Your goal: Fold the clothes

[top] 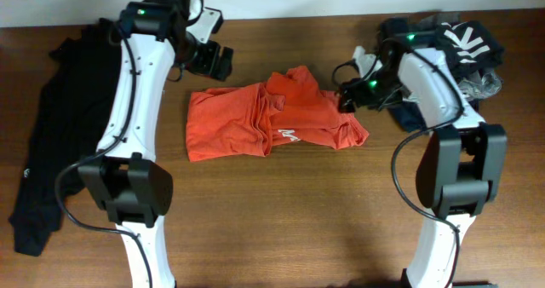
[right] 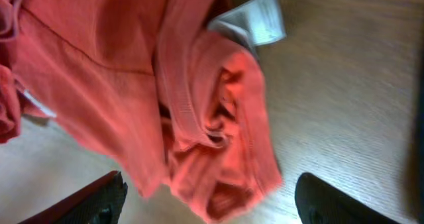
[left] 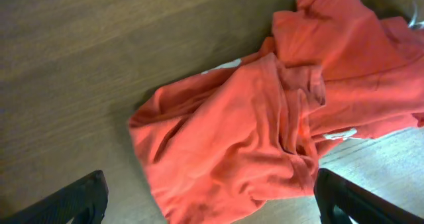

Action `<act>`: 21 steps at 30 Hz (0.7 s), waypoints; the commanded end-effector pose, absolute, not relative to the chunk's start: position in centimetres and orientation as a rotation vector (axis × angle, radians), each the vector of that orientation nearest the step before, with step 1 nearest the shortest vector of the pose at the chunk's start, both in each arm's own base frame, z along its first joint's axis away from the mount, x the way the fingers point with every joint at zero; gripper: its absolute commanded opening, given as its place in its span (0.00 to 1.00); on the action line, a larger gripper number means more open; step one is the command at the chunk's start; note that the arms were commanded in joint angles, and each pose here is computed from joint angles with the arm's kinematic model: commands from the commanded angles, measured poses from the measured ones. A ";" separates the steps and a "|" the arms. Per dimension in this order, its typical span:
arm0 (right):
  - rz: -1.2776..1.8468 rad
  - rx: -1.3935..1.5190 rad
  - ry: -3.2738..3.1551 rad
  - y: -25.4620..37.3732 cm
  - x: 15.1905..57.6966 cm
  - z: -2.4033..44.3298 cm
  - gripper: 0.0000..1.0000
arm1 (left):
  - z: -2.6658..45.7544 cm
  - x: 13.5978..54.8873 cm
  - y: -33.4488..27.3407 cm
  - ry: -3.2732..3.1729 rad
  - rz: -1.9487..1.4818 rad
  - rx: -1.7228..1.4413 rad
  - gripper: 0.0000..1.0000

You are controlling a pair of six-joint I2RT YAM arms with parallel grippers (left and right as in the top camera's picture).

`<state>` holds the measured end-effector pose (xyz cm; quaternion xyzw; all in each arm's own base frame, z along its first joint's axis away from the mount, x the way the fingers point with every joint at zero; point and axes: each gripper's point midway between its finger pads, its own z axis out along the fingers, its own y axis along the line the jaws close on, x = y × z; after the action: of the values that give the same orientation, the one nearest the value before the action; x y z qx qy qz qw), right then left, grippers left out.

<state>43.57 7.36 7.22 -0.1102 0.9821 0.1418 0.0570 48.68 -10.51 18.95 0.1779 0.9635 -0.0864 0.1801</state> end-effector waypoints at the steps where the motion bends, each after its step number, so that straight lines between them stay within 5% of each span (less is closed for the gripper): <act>1: 0.449 -0.344 2.987 9.0 43.0 5.1 0.87 | 19.2 48.7 -10.1 2.727 -0.243 0.474 0.99; 12: 0.084 -0.128 2.944 6.4 45.0 1.9 0.85 | 18.9 48.4 -9.2 2.755 -0.185 0.463 0.99; 16: 0.086 -0.105 2.947 6.4 45.2 1.3 0.71 | 18.9 48.4 -9.2 2.756 -0.179 0.463 0.99; 21: 0.098 -0.103 2.992 6.6 44.6 -0.3 0.65 | 18.9 48.4 -9.2 2.756 -0.179 0.463 0.99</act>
<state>45.46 6.85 1.78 -0.0401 0.9932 0.0459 0.0996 48.18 -9.42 18.59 0.1688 0.9694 -0.0670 0.1650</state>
